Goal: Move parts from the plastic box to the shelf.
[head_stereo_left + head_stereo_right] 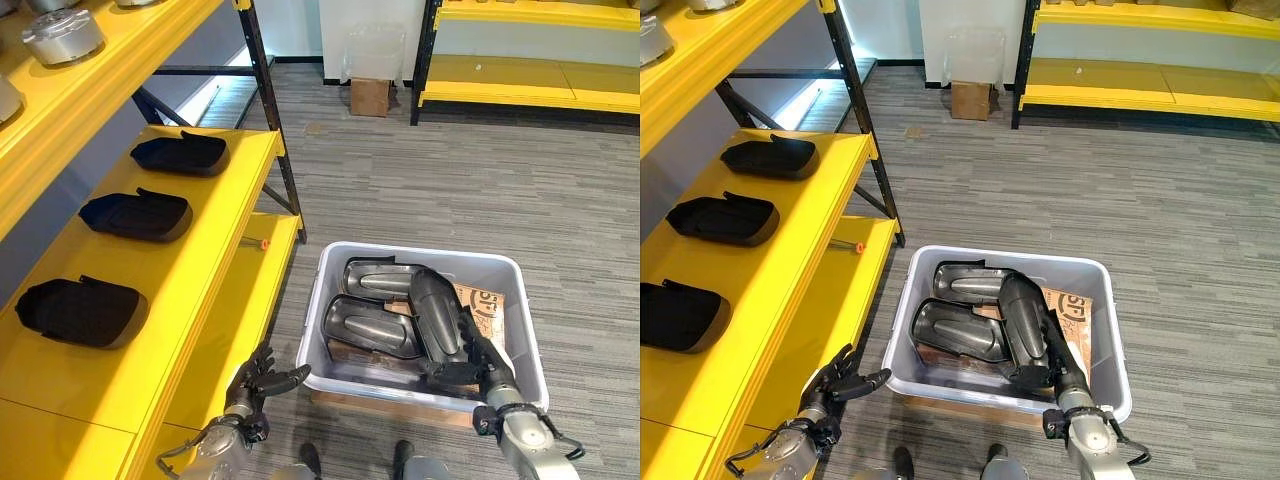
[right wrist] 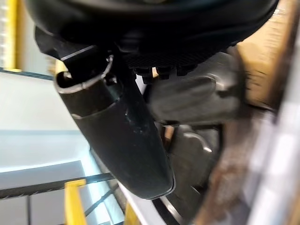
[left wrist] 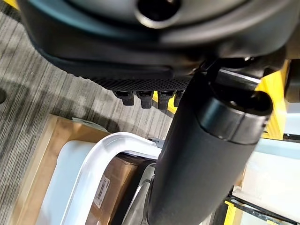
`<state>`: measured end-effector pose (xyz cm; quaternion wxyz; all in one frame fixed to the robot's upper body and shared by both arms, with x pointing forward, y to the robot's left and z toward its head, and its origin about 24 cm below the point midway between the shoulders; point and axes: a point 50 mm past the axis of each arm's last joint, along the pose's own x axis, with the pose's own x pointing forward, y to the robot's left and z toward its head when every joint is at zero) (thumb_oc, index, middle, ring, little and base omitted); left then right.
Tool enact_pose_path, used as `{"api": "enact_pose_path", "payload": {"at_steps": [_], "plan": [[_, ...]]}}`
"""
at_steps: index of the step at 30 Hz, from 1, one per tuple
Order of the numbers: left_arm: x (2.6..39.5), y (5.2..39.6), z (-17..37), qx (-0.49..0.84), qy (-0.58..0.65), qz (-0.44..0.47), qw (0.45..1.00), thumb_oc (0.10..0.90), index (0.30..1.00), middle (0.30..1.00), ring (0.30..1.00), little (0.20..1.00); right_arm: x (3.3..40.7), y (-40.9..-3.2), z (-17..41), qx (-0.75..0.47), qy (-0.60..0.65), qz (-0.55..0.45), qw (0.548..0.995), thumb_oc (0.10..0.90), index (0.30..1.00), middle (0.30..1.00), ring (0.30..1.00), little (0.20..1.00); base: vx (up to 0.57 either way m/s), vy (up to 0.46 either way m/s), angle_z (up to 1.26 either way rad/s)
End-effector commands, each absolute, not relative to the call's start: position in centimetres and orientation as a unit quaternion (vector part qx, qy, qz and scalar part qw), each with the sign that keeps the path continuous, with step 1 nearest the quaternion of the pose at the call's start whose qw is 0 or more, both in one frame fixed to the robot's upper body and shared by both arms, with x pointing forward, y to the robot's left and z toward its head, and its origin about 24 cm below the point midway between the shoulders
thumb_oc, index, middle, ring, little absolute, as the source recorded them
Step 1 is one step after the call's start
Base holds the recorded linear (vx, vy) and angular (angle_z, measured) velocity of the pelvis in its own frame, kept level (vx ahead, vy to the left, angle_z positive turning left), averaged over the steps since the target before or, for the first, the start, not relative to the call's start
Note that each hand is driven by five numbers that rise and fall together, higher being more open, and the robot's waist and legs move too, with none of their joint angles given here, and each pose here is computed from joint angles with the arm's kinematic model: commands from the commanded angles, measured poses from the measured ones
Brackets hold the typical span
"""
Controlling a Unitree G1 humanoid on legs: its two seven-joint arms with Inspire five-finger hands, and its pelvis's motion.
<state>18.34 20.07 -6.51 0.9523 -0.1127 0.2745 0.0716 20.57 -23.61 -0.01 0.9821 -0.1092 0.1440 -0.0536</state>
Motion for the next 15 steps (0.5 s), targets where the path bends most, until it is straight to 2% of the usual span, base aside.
{"api": "enact_pose_path", "payload": {"at_steps": [1,8,12,15], "plan": [[20.4,21.8,-2.7,-0.083,0.168,0.053,0.981,0.9,1.0,1.0,1.0,1.0,23.3,-25.2,7.3,-0.194,-0.029,-0.051,0.979,0.9,1.0,1.0,1.0,1.0,0.0,0.0,0.0],[20.0,22.0,-2.8,-0.08,0.169,0.039,0.982,0.9,1.0,1.0,1.0,1.0,24.0,-26.6,10.5,-0.317,-0.058,-0.009,0.947,0.9,1.0,1.0,1.0,1.0,0.0,-0.02,-0.01],[19.5,22.4,-2.9,-0.077,0.173,0.031,0.981,0.9,1.0,1.0,1.0,1.0,24.8,-27.7,13.3,-0.429,-0.066,0.034,0.9,0.9,1.0,1.0,1.0,1.0,0.0,-0.014,0.01],[19.3,22.4,-2.9,-0.075,0.175,0.025,0.981,0.9,1.0,1.0,1.0,1.0,25.1,-27.9,13.7,-0.47,-0.05,0.065,0.879,0.9,1.0,1.0,1.0,1.0,-0.01,-0.007,0.04]]}}
